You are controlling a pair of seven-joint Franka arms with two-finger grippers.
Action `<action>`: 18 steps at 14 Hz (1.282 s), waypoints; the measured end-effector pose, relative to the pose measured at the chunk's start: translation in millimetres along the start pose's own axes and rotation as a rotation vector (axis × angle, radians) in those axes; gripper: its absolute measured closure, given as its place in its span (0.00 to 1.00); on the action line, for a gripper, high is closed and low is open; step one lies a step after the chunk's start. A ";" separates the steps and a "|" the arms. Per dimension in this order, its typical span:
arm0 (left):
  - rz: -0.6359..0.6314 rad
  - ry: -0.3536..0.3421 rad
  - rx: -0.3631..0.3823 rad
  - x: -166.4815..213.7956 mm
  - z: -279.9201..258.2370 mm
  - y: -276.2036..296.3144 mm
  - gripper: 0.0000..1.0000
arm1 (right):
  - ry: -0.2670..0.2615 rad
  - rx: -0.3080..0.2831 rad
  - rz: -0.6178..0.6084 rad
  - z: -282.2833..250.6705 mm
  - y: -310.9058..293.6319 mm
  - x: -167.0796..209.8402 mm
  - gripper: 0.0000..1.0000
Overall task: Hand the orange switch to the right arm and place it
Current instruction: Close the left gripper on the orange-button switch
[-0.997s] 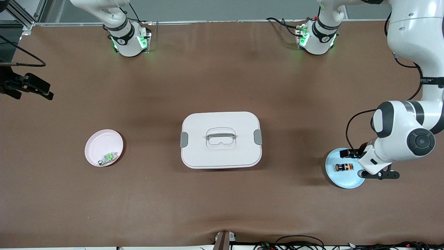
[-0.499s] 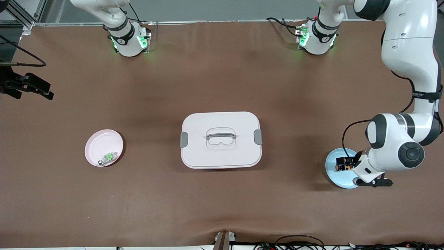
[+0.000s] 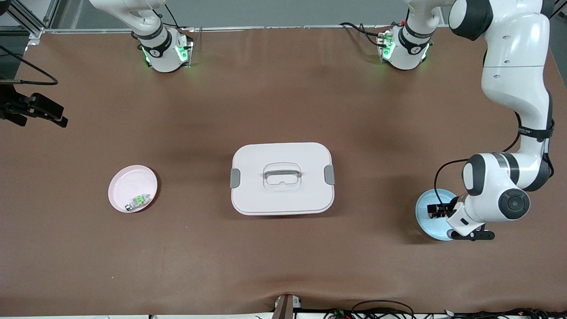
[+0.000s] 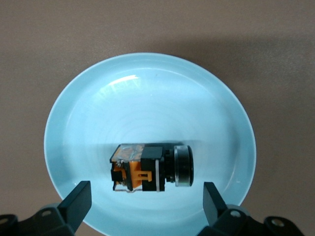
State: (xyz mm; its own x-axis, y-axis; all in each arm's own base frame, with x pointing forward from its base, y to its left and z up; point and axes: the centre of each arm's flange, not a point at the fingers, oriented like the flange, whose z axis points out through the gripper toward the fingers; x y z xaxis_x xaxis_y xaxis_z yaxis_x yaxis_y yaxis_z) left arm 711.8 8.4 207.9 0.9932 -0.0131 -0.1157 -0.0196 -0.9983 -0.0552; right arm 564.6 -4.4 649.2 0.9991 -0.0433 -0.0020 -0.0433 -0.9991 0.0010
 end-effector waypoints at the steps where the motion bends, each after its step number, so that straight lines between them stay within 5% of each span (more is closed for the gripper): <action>1: 0.001 0.003 0.000 0.7 2.5 0.9 0.00 | -0.001 0.000 0.003 0.1 1.6 0.0 0.00; 16: -0.019 0.030 -0.002 9.7 27.7 2.1 0.00 | -0.038 0.002 0.025 3.8 14.1 -3.6 0.00; 18: -0.023 0.032 -0.002 10.0 27.2 2.1 0.16 | -0.047 0.002 0.029 4.5 16.2 -4.6 0.00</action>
State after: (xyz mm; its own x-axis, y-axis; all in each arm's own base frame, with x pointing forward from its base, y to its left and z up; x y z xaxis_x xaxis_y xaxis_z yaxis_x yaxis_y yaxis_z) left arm 718.6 7.7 179.7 0.9966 0.0077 -0.0822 0.0032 -0.9984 -0.0556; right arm 559.3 -20.4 644.7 0.9962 -0.0720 -0.0487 -0.0721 -0.9974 -0.0001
